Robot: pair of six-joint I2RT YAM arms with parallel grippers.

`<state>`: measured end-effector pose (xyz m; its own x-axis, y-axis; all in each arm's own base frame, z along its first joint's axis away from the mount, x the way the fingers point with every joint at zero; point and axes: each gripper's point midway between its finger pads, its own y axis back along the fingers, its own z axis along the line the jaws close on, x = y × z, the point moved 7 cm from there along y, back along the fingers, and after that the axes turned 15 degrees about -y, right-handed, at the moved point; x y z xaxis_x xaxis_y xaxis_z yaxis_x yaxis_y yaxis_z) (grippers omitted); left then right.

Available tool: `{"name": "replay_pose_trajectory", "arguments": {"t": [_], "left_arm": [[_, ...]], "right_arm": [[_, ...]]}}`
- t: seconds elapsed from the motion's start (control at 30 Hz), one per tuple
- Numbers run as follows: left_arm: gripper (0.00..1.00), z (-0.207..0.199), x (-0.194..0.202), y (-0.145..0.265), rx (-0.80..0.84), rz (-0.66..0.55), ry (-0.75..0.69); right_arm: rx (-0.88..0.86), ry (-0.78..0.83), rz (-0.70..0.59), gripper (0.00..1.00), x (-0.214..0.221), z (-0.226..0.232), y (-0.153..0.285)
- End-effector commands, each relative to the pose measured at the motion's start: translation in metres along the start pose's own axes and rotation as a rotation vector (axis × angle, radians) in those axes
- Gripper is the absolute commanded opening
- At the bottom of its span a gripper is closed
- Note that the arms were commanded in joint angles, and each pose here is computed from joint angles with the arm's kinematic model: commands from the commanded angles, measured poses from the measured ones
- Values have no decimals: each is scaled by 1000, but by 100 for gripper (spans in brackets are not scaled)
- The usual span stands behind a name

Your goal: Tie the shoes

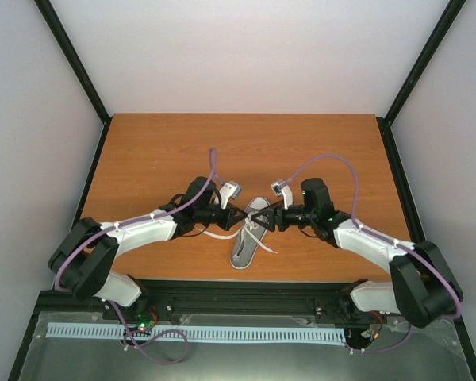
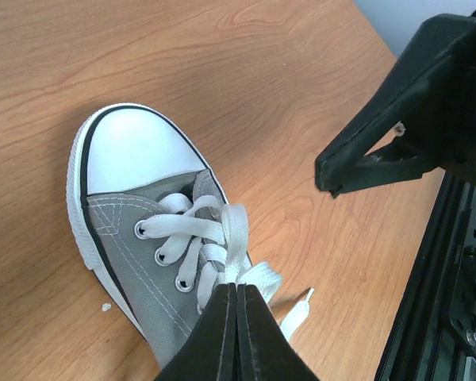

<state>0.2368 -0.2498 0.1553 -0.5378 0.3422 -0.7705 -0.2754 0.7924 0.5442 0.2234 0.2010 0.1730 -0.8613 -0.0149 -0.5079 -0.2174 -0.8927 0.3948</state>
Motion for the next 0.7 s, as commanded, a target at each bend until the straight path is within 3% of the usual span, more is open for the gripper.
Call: {"name": "replay_pose_trajectory", "arguments": {"t": [0.0, 0.1, 0.33, 0.67], "left_arm": [[1, -2, -8, 14, -35, -40, -21], [1, -4, -8, 20, -53, -60, -26], [1, -4, -4, 23, -61, -54, -10], [1, -3, -4, 21, -55, -48, 1]], "right_arm": [[164, 20, -52, 68, 13, -5, 5], [256, 12, -78, 63, 29, -11, 1], [293, 32, -74, 45, 59, -13, -20], [282, 93, -42, 32, 61, -12, -37]]}}
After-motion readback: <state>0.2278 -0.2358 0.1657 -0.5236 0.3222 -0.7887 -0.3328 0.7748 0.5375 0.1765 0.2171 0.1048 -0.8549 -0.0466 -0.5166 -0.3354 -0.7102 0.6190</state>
